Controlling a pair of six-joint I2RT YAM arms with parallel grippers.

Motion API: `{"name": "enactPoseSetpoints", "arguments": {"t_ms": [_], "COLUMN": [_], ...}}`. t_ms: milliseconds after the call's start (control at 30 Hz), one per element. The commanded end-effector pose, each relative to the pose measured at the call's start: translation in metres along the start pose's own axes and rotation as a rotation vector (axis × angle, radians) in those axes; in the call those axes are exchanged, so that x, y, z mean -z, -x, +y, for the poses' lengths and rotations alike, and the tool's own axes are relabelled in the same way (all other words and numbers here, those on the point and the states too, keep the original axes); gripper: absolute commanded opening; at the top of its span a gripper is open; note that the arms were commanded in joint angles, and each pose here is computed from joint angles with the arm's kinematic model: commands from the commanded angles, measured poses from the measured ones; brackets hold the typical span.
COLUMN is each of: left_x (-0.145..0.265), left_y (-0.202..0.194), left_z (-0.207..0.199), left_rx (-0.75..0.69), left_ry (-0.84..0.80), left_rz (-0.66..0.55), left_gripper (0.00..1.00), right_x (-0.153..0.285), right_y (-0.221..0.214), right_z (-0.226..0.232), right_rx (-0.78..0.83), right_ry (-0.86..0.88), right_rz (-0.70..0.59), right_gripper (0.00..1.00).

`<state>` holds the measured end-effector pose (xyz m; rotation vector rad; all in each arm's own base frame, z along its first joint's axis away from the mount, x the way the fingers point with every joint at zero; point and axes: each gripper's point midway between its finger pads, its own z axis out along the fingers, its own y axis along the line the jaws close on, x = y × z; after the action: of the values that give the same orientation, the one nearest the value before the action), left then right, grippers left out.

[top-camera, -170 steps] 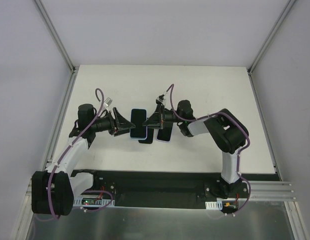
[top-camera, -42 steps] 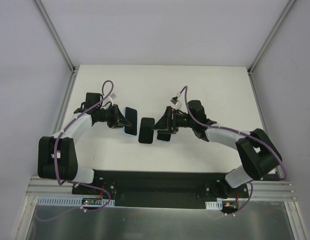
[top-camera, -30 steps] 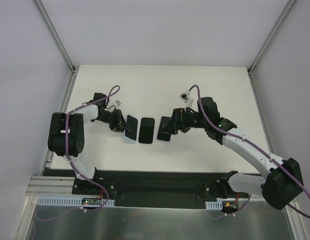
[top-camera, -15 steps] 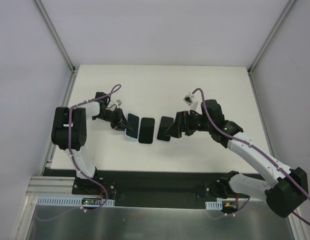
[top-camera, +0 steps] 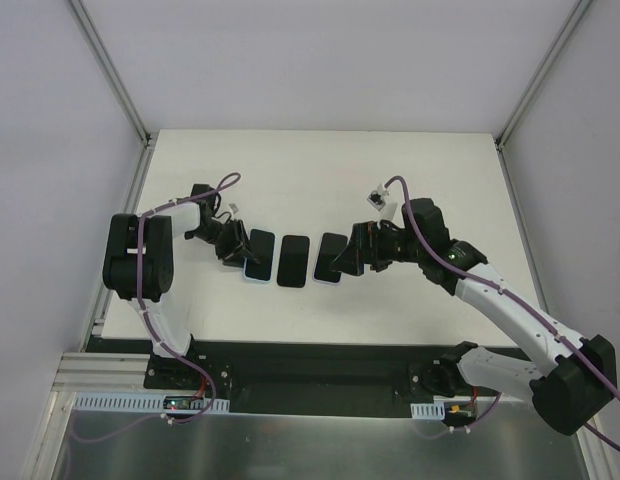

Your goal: Put the phone into the phone case

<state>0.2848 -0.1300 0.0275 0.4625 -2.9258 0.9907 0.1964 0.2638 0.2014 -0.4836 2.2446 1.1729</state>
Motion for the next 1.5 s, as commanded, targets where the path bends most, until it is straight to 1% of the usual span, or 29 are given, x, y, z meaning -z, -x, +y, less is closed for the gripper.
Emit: {"name": "enactPoseSetpoints", "arguments": {"t_ms": [0, 67, 100, 167, 200, 300, 333, 400, 500, 533, 567, 667, 767, 900, 1233, 1467], "left_x": [0.012, 0.020, 0.024, 0.035, 0.039, 0.055, 0.062, 0.064, 0.062, 0.060, 0.058, 0.049, 0.039, 0.024, -0.008, -0.024], "left_y": [0.005, 0.010, 0.011, 0.017, 0.017, 0.025, 0.027, 0.026, 0.023, 0.023, 0.023, 0.021, 0.020, 0.025, 0.036, 0.028], "left_z": [0.024, 0.020, 0.019, 0.014, 0.013, 0.003, -0.003, -0.015, -0.038, -0.041, -0.044, -0.050, -0.052, -0.055, -0.055, -0.034], "left_rx": [0.031, 0.017, 0.015, -0.005, -0.008, -0.042, -0.061, -0.107, -0.174, -0.182, -0.184, -0.184, -0.197, -0.194, -0.204, -0.174], "left_ry": [0.160, 0.176, 0.183, 0.198, 0.206, 0.208, 0.198, 0.171, 0.126, 0.119, 0.113, 0.086, 0.076, 0.039, 0.060, 0.123], "left_rz": [-0.048, -0.082, -0.092, -0.136, -0.145, -0.214, -0.241, -0.247, -0.242, -0.239, -0.237, -0.210, -0.195, -0.177, -0.127, -0.091], "left_gripper": [0.38, 0.43, 0.48, 0.52, 0.57, 0.61, 0.59, 0.56, 0.41, 0.29, 0.24, 0.12, 0.06, 0.03, 0.04, 0.06], "right_x": [0.009, 0.011, 0.012, 0.014, 0.016, 0.022, 0.024, 0.028, 0.030, 0.030, 0.031, 0.031, 0.033, 0.036, 0.039, 0.042], "right_y": [0.018, 0.016, 0.017, 0.014, 0.015, 0.014, 0.011, 0.011, 0.012, 0.012, 0.012, 0.012, 0.010, 0.008, 0.008, 0.007], "right_z": [0.006, 0.002, -0.002, -0.007, -0.010, -0.018, -0.020, -0.023, -0.022, -0.021, -0.020, -0.020, -0.025, -0.026, -0.028, -0.029], "right_rx": [0.047, 0.040, 0.038, 0.028, 0.028, 0.019, 0.015, 0.016, 0.018, 0.019, 0.021, 0.019, 0.012, 0.015, 0.017, 0.025], "right_ry": [-0.024, -0.054, -0.076, -0.109, -0.134, -0.193, -0.211, -0.233, -0.235, -0.233, -0.231, -0.232, -0.261, -0.270, -0.282, -0.296], "right_rz": [-0.045, -0.040, -0.047, -0.036, -0.043, -0.045, -0.037, -0.039, -0.039, -0.040, -0.040, -0.039, -0.036, -0.038, -0.042, -0.045], "right_gripper": [0.96, 0.96, 0.96, 0.96, 0.96, 0.96, 0.96, 0.96, 0.96, 0.96, 0.96, 0.96, 0.96, 0.96, 0.96, 0.96]}}
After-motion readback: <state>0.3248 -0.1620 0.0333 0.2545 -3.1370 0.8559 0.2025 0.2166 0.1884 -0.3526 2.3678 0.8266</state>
